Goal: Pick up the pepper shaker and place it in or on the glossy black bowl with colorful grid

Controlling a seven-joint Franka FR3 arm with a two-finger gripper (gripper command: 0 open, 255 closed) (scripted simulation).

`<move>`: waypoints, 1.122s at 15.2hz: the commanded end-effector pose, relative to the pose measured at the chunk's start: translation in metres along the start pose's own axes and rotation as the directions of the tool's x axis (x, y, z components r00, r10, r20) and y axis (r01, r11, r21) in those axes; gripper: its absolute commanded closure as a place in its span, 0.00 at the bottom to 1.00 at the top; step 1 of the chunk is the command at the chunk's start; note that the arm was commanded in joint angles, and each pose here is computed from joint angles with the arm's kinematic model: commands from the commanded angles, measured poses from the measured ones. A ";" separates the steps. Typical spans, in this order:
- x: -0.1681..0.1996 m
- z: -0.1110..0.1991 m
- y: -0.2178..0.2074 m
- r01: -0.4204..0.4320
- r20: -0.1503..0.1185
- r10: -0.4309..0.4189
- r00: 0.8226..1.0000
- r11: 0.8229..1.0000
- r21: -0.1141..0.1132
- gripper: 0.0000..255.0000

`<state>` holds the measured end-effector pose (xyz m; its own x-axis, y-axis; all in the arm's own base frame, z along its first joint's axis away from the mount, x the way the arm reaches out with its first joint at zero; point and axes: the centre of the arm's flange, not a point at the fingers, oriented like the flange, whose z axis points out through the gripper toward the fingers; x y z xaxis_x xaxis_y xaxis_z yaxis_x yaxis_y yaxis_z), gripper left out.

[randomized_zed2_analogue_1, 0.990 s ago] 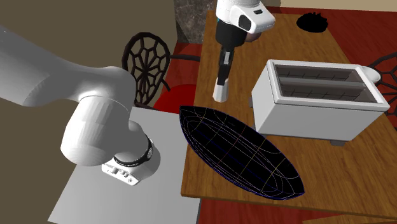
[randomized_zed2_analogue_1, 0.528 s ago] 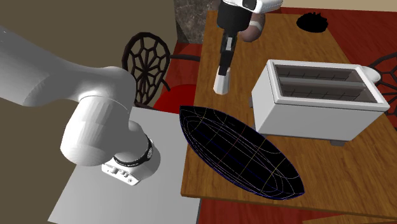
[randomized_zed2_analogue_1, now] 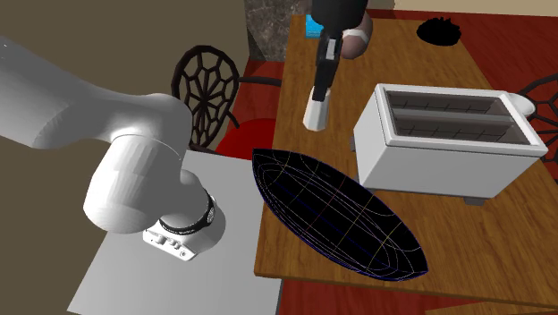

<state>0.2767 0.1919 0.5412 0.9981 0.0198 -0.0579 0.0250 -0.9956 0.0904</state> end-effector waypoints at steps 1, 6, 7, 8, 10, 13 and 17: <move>0.005 -0.003 0.023 0.001 0.000 -0.001 1.000 1.000 -0.001 1.00; 0.024 -0.013 0.086 0.001 0.000 -0.001 1.000 1.000 -0.001 1.00; 0.028 -0.015 0.098 0.001 0.000 -0.001 1.000 1.000 -0.001 1.00; 0.031 -0.017 0.111 0.001 0.000 -0.001 1.000 1.000 -0.001 1.00; 0.038 -0.021 0.132 0.001 0.000 -0.001 1.000 1.000 -0.001 1.00; 0.039 -0.005 0.130 0.001 0.000 -0.001 1.000 1.000 -0.001 1.00; 0.040 0.016 0.128 0.001 0.000 -0.001 1.000 1.000 -0.001 1.00</move>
<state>0.3184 0.0630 0.5404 0.9981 0.0207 -0.0583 0.0260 -0.9955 0.0909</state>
